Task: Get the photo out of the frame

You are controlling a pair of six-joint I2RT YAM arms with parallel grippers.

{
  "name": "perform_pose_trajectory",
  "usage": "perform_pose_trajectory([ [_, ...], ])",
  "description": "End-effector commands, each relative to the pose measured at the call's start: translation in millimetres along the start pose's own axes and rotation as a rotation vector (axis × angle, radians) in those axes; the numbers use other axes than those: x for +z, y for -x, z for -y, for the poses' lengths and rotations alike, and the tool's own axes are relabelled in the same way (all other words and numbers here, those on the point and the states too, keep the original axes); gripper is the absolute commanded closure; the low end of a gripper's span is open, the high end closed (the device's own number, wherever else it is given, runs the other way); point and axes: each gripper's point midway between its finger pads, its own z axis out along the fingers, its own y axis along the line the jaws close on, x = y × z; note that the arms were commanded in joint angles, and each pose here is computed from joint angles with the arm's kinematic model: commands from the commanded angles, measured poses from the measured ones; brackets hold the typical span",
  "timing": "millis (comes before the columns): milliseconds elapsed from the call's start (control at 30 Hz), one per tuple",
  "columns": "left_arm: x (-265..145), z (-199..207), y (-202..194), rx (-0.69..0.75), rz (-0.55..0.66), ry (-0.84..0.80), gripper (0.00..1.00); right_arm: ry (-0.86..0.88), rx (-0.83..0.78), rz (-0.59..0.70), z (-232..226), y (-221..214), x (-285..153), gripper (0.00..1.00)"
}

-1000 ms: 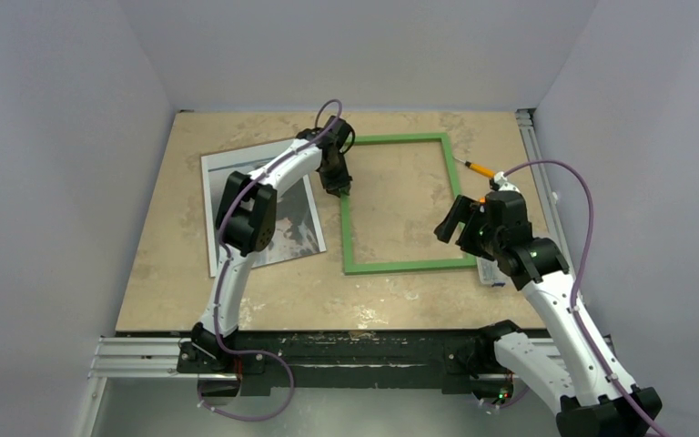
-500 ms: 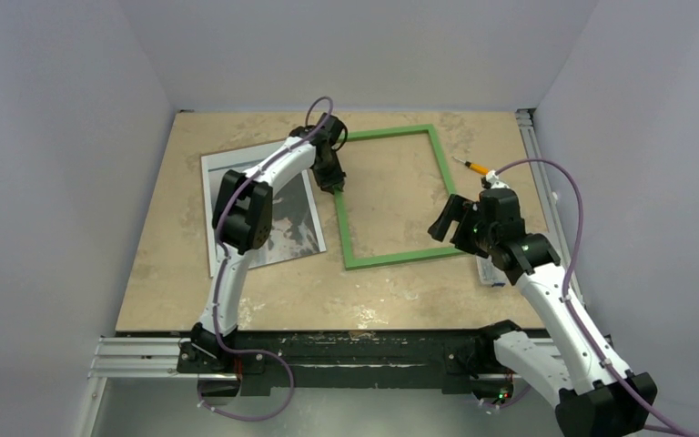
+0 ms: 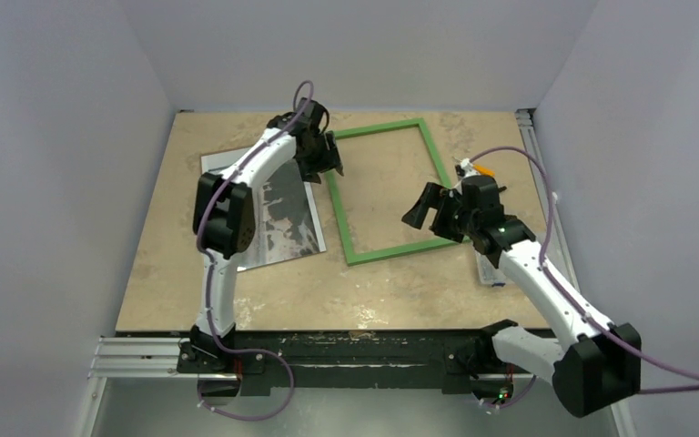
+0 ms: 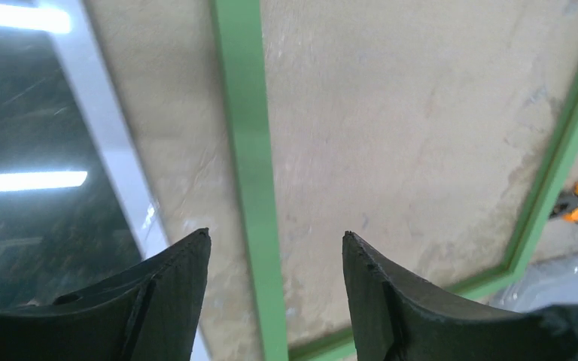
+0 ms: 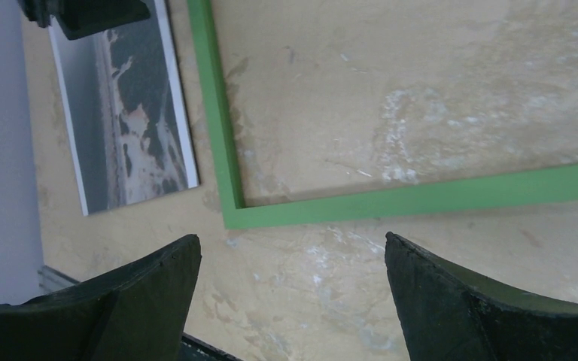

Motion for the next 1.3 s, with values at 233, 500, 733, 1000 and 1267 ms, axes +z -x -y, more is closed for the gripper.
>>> perform_pose_trajectory([
  [233, -142.8, -72.7, -20.8, 0.133, 0.157, -0.068, 0.37, 0.309, -0.1, -0.151, -140.5, -52.3, 88.5, 0.26],
  [500, -132.7, -124.1, -46.3, 0.168, 0.039, 0.038, 0.37, 0.283, -0.153, -0.24, -179.7, -98.9, 145.7, 0.4],
  [733, -112.5, -130.9, -33.2, 0.098, -0.015, -0.025, 0.37, 0.161, -0.192, -0.27, -166.2, -118.8, 173.8, 0.43],
  [1000, -128.8, -163.6, -28.2, -0.072, 0.102, -0.093, 0.23, 0.093, -0.291, -0.262, -146.3, -120.5, 175.4, 0.4],
  [1267, -106.5, -160.3, -29.1, -0.138, 0.052, -0.139, 0.21, 0.102, -0.34, -0.278, -143.9, -125.3, 184.1, 0.34],
])
